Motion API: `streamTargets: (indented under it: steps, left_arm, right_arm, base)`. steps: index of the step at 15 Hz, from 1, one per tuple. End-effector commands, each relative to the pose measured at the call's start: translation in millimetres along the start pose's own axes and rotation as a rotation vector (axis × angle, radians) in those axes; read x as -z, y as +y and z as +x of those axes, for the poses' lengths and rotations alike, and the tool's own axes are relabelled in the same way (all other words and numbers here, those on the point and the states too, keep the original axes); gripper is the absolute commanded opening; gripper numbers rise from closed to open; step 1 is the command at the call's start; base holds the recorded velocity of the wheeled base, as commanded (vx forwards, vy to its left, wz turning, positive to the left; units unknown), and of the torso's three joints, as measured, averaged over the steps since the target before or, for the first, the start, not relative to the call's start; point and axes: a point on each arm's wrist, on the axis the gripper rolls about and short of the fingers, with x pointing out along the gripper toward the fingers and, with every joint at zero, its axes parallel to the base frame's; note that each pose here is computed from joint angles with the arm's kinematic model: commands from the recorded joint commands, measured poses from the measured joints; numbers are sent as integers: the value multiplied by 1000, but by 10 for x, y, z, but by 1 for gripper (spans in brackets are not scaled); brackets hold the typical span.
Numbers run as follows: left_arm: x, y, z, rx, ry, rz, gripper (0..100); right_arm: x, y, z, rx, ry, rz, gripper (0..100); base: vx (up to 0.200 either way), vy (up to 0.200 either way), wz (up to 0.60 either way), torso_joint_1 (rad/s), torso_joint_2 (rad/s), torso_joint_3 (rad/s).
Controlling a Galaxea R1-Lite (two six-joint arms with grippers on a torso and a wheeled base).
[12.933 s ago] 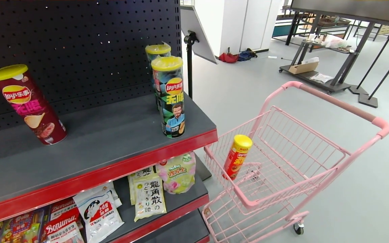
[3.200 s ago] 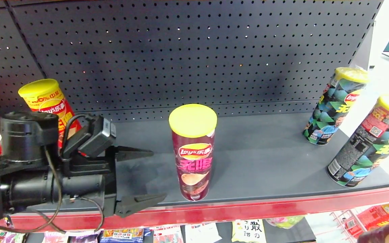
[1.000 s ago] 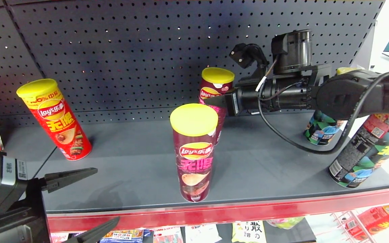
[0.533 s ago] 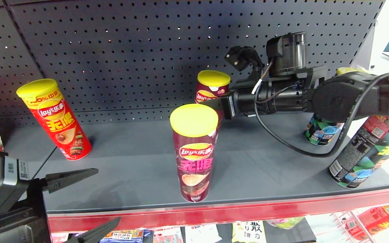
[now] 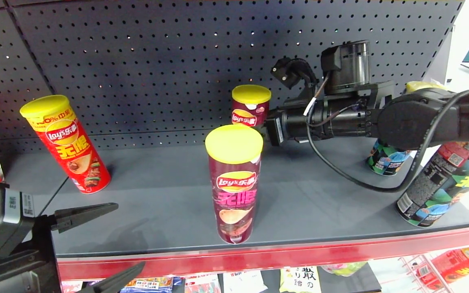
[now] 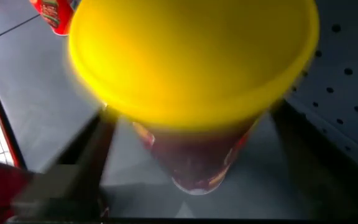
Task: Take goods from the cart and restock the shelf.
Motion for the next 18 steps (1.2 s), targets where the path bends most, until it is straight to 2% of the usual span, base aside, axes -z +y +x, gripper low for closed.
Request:
streamTargets:
  steps: [1, 4, 7, 12, 15, 18]
  left_arm:
    - [-3, 3, 5, 0, 0, -1, 100]
    - [0, 17, 32, 1, 10, -8, 100]
    - [-26, 97, 158, -20, 43, -22, 100]
    - [-61, 232, 397, -21, 88, -40, 100]
    - [-66, 235, 549, 25, 111, -42, 100]
    - [-4, 245, 675, 50, 151, -54, 100]
  right_arm:
    - [-29, 37, -93, 0, -8, -2, 100]
    - [35, 180, -376, 25, 18, 3, 100]
    - [118, 332, -832, 87, 27, 4, 100]
    - [217, 606, -1576, 128, -35, -21, 100]
    - [545, 887, -2245, 140, -94, -45, 100]
    - [873, 1078, -2708, 187, -164, -60, 100]
  base:
    - [0, 0, 0, 0, 0, 0]
    - [0, 0, 0, 0, 0, 0]
    - [0, 0, 0, 0, 0, 0]
    - [0, 0, 0, 0, 0, 0]
    - [0, 0, 0, 0, 0, 0]
    - [0, 0, 0, 0, 0, 0]
